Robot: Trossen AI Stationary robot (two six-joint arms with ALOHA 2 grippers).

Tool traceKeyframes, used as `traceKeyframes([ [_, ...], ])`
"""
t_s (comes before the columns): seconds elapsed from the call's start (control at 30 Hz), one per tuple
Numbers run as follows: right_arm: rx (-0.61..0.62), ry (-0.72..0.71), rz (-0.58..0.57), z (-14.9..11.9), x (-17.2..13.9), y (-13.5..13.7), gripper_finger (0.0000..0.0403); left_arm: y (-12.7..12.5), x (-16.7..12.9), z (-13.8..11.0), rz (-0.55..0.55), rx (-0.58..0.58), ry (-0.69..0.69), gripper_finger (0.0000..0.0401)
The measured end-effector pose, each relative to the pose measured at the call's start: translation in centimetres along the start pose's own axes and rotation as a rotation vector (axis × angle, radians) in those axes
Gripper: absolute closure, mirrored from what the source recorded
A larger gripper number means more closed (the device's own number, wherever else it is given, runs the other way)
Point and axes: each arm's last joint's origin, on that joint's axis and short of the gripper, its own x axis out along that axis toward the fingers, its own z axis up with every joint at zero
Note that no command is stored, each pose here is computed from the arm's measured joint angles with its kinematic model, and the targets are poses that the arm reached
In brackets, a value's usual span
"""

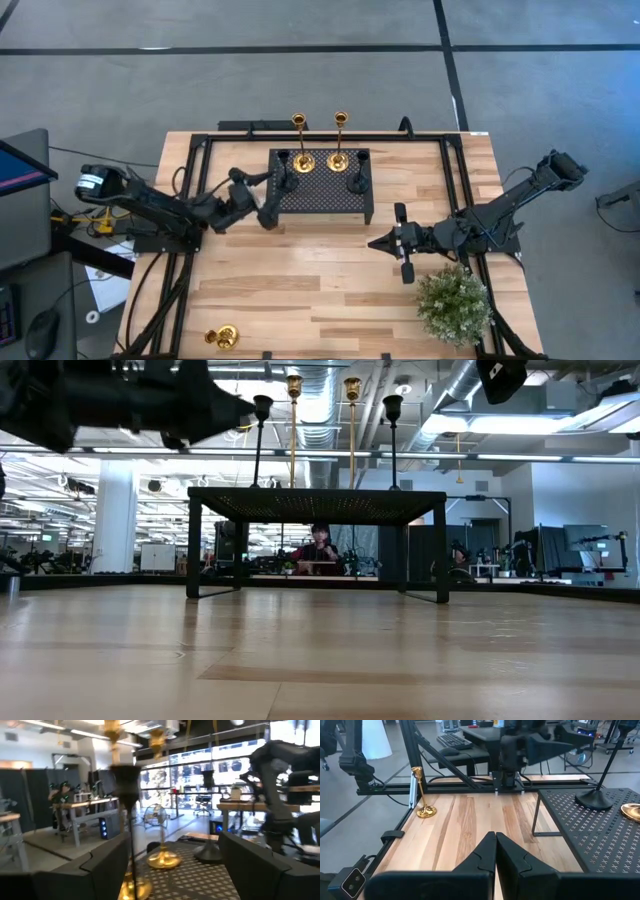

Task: Pick & Place candle stick holders
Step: Put the gold candle holder on the shelf

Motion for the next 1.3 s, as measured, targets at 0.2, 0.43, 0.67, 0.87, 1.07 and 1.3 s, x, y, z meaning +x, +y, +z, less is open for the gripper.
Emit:
traceKeyframes([
  [0.2,0.000,0.001,0.009,0.0,0.0,0.0,0.0403,-1.8,-2.9,1.7,-0.017,0.079,0.071,0.0101],
  [0.43,0.000,0.012,0.077,0.0,0.0,0.2,0.0403,-3.7,-7.0,3.7,-0.187,0.029,0.109,0.0130],
  [0.67,0.000,0.010,0.077,0.0,0.0,0.2,0.0403,-4.7,-10.8,4.9,-0.312,-0.032,0.185,0.0209],
  [0.87,0.005,0.001,0.078,0.1,0.0,0.2,0.0403,-4.6,-13.1,5.6,-0.364,-0.055,0.248,0.0266],
  [1.07,0.005,0.002,0.078,0.1,0.0,0.2,0.0403,-4.6,-15.0,6.4,-0.494,-0.099,0.249,0.0304],
  [1.3,0.004,0.002,0.078,0.1,0.0,0.2,0.0403,-3.8,-17.4,7.1,-0.561,-0.136,0.317,0.0344],
])
